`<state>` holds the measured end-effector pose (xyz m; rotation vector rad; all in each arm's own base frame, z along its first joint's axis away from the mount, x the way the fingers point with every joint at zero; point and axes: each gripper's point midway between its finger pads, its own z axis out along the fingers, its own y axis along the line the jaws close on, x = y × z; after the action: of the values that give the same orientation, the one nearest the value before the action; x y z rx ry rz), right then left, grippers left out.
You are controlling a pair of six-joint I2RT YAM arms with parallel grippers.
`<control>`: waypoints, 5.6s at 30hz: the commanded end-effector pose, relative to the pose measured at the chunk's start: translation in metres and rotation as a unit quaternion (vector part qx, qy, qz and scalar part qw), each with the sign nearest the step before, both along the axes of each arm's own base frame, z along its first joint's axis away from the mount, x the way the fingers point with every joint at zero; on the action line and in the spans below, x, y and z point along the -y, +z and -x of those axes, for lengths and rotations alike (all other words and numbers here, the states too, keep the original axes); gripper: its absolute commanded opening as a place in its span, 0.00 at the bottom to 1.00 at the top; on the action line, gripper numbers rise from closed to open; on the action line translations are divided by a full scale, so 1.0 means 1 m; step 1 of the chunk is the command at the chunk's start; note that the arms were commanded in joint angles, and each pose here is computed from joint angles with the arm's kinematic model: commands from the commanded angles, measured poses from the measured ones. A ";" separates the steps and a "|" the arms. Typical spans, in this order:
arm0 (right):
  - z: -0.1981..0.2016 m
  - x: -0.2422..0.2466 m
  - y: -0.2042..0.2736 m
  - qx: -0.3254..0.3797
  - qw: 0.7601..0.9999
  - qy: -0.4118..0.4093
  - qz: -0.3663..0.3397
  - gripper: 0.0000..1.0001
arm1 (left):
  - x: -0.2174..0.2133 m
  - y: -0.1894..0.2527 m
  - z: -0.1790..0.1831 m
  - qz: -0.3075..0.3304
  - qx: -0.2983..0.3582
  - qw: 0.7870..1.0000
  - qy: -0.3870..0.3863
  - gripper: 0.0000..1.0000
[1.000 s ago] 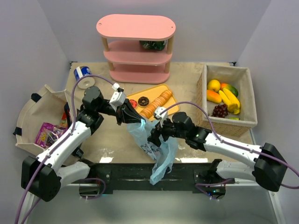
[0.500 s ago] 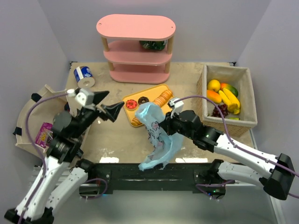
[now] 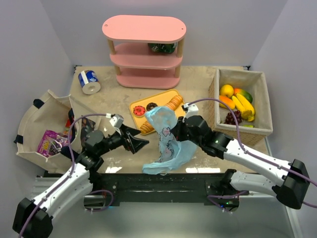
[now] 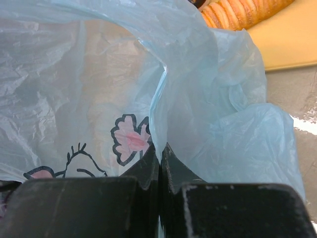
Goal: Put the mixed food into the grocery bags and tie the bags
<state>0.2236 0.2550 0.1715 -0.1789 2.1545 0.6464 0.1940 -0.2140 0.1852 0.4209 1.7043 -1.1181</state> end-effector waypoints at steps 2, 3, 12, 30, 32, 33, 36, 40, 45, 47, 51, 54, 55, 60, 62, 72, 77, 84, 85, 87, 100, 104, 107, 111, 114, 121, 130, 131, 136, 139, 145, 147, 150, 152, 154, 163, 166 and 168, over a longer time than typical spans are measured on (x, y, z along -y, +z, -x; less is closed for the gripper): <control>-0.008 0.001 0.032 0.021 0.998 -0.037 -0.047 0.00 | 0.038 0.039 0.036 0.092 0.058 0.989 -0.100 1.00; -0.008 0.002 0.031 0.019 0.998 -0.038 -0.047 0.00 | 0.043 0.034 0.034 0.089 0.050 0.990 -0.099 1.00; -0.003 0.005 0.031 0.015 0.998 -0.036 -0.052 0.02 | 0.078 0.007 0.029 0.056 0.033 0.992 -0.104 1.00; 0.009 0.016 0.021 0.000 0.998 -0.036 -0.049 0.39 | 0.114 -0.002 0.014 0.092 0.004 0.991 -0.098 0.50; 0.010 0.020 0.022 0.003 0.998 -0.041 -0.052 0.43 | 0.114 -0.007 0.012 0.083 -0.005 0.992 -0.090 0.38; 0.011 0.022 0.017 0.001 0.998 -0.043 -0.048 0.44 | 0.114 -0.010 0.012 0.077 -0.008 0.993 -0.090 0.29; 0.012 0.026 0.004 -0.007 0.998 -0.048 -0.036 0.44 | 0.113 -0.013 0.011 0.070 -0.017 0.994 -0.086 0.19; 0.015 0.027 -0.019 -0.028 0.998 -0.049 -0.014 0.45 | 0.112 -0.015 0.010 0.066 -0.023 0.994 -0.079 0.11; 0.015 0.037 -0.029 -0.031 0.998 -0.062 0.009 0.25 | 0.099 -0.039 -0.002 0.010 -0.066 0.997 -0.025 0.00; 0.014 0.046 -0.024 -0.024 0.997 -0.073 0.022 0.15 | 0.086 -0.035 -0.016 -0.012 -0.066 0.997 0.030 0.00; 0.013 0.072 -0.007 -0.003 0.993 -0.110 0.049 0.09 | 0.036 -0.072 -0.023 -0.128 -0.098 0.979 0.128 0.00; 0.015 0.078 -0.004 0.003 0.992 -0.111 0.052 0.01 | 0.019 -0.072 -0.022 -0.145 -0.089 0.974 0.152 0.00; 0.015 0.076 -0.004 0.004 0.993 -0.104 0.053 0.00 | 0.020 -0.065 -0.021 -0.137 -0.080 0.977 0.144 0.00; 0.021 0.049 0.001 0.011 0.999 -0.017 0.046 0.00 | 0.038 -0.033 -0.005 -0.152 -0.023 0.987 0.050 0.74; 0.026 0.041 0.003 0.011 0.998 0.021 0.056 0.00 | 0.042 -0.003 0.003 -0.153 0.022 0.988 0.012 0.85; 0.031 0.010 0.018 0.008 0.989 0.126 0.080 0.00 | 0.027 0.104 0.019 -0.194 0.190 0.961 -0.047 0.93; 0.035 0.002 0.024 0.008 0.986 0.153 0.073 0.00 | 0.014 0.097 0.000 -0.264 0.197 0.944 -0.017 0.93; 0.038 -0.001 0.020 0.001 0.982 0.173 0.082 0.00 | 0.003 0.106 -0.011 -0.258 0.226 0.939 0.033 0.94; 0.039 -0.002 0.020 0.000 0.981 0.175 0.083 0.00 | 0.006 0.107 -0.009 -0.251 0.232 0.939 0.026 0.93; 0.038 -0.002 0.019 0.000 0.981 0.174 0.084 0.00 | 0.016 0.099 0.000 -0.246 0.232 0.941 -0.014 0.89; 0.027 -0.006 0.026 0.005 0.981 0.170 0.089 0.00 | 0.019 0.053 0.012 -0.278 0.180 0.941 -0.063 0.78; 0.025 -0.006 0.028 0.007 0.982 0.168 0.088 0.00 | 0.012 0.048 0.013 -0.279 0.174 0.943 -0.050 0.62; 0.025 -0.008 0.033 0.009 0.982 0.170 0.082 0.00 | 0.016 0.050 0.016 -0.262 0.177 0.947 -0.054 0.18; 0.022 -0.013 0.063 0.026 0.983 0.170 0.067 0.52 | 0.019 0.046 0.012 -0.247 0.152 0.956 -0.039 0.00; 0.014 -0.005 0.102 0.057 0.987 0.141 0.061 0.91 | 0.022 0.044 0.006 -0.252 0.136 0.958 -0.030 0.00; -0.097 0.056 0.138 0.067 0.992 -0.026 0.099 0.99 | 0.037 0.039 -0.009 -0.241 0.062 0.969 -0.001 0.00; -0.216 0.204 0.125 0.051 0.957 -0.279 0.054 0.92 | 0.056 0.024 -0.020 -0.221 0.035 0.975 0.003 0.00; -0.220 0.216 0.120 0.050 0.950 -0.302 0.063 0.92 | 0.057 0.021 -0.021 -0.224 0.025 0.974 0.005 0.00; -0.237 0.279 0.064 -0.020 0.922 -0.369 0.117 0.87 | 0.066 0.006 -0.022 -0.263 -0.033 0.964 -0.016 0.00; -0.228 0.315 0.028 -0.078 0.901 -0.383 0.187 0.86 | 0.069 -0.007 -0.016 -0.300 -0.059 0.951 -0.050 0.00; -0.195 0.325 -0.024 -0.145 0.899 -0.286 0.298 0.85 | 0.074 -0.019 -0.013 -0.289 -0.082 0.950 -0.080 0.00; -0.196 0.325 -0.034 -0.137 0.906 -0.253 0.312 0.85 | 0.078 -0.014 -0.015 -0.274 -0.079 0.955 -0.084 0.00; -0.209 0.328 -0.051 -0.124 0.911 -0.213 0.330 0.87 | 0.080 -0.016 -0.020 -0.265 -0.085 0.958 -0.075 0.00; -0.217 0.327 -0.062 -0.114 0.916 -0.161 0.349 0.87 | 0.078 -0.023 -0.020 -0.268 -0.111 0.955 -0.067 0.00; -0.229 0.325 -0.077 -0.104 0.918 -0.115 0.364 0.86 | 0.079 -0.022 -0.020 -0.270 -0.129 0.952 -0.062 0.00; -0.263 0.299 -0.118 -0.074 0.939 -0.003 0.335 0.73 | 0.073 -0.015 -0.023 -0.261 -0.176 0.949 -0.015 0.00; -0.258 0.300 -0.132 -0.091 0.937 -0.001 0.337 0.75 | 0.076 -0.011 -0.025 -0.261 -0.178 0.949 -0.016 0.00; -0.256 0.302 -0.135 -0.088 0.935 -0.006 0.343 0.79 | 0.079 -0.011 -0.025 -0.266 -0.181 0.946 -0.028 0.00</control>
<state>0.4694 -0.0670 0.0426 -0.3622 2.5292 -0.1929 0.2113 -0.2844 0.1558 0.6550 2.3519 -0.7559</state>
